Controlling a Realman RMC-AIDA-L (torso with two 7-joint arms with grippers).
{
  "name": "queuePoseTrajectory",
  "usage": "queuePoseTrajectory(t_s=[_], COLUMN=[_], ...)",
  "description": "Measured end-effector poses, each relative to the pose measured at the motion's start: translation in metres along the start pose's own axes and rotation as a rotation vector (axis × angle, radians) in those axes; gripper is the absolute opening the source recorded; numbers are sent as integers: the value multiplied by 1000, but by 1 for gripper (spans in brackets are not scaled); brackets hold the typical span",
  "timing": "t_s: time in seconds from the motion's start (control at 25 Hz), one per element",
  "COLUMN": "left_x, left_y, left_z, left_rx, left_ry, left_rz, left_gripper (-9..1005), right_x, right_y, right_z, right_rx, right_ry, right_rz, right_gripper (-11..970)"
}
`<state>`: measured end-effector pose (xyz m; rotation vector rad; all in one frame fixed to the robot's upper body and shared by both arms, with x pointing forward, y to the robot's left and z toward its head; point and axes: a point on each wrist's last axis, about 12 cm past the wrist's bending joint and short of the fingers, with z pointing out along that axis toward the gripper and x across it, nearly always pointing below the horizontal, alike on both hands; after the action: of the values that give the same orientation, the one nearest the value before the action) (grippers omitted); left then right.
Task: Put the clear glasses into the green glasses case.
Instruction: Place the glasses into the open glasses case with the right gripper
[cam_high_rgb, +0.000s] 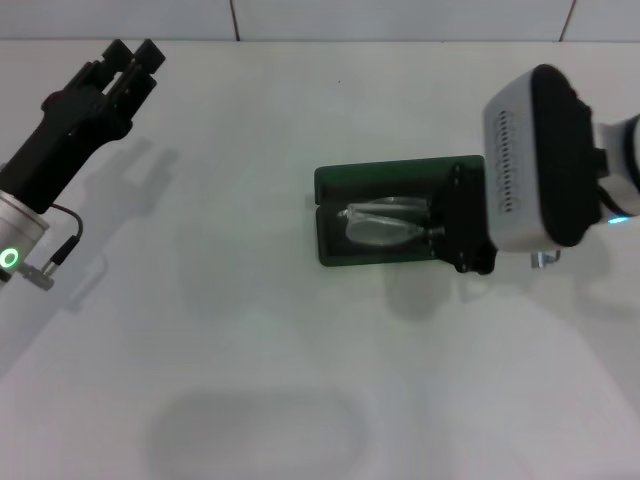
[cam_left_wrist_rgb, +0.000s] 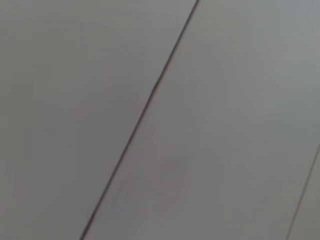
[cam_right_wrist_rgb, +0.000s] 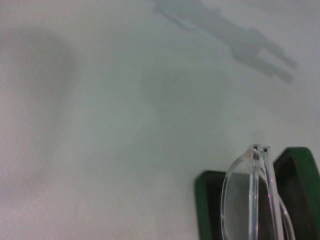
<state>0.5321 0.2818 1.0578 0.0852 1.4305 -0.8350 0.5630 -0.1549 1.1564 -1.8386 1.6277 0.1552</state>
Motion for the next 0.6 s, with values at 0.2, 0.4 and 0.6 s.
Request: queuePoseTrajectory(t_s=[0.2, 0.4, 0.6], left_x=[-1, -2, -4], left_y=[-2, -5, -6], left_z=[7, 20, 24], left_rx=[51, 142, 159], left_ry=[45, 138, 149], left_rz=[-6, 37, 51], left_gripper=[532, 532, 532], right_x=[-7, -12, -12], right_y=[0, 3, 7], right_z=[12, 23, 32], right_rx=[59, 95, 113], right_ry=[79, 92, 88], right_rz=[-82, -132, -154], right_gripper=[127, 129, 131])
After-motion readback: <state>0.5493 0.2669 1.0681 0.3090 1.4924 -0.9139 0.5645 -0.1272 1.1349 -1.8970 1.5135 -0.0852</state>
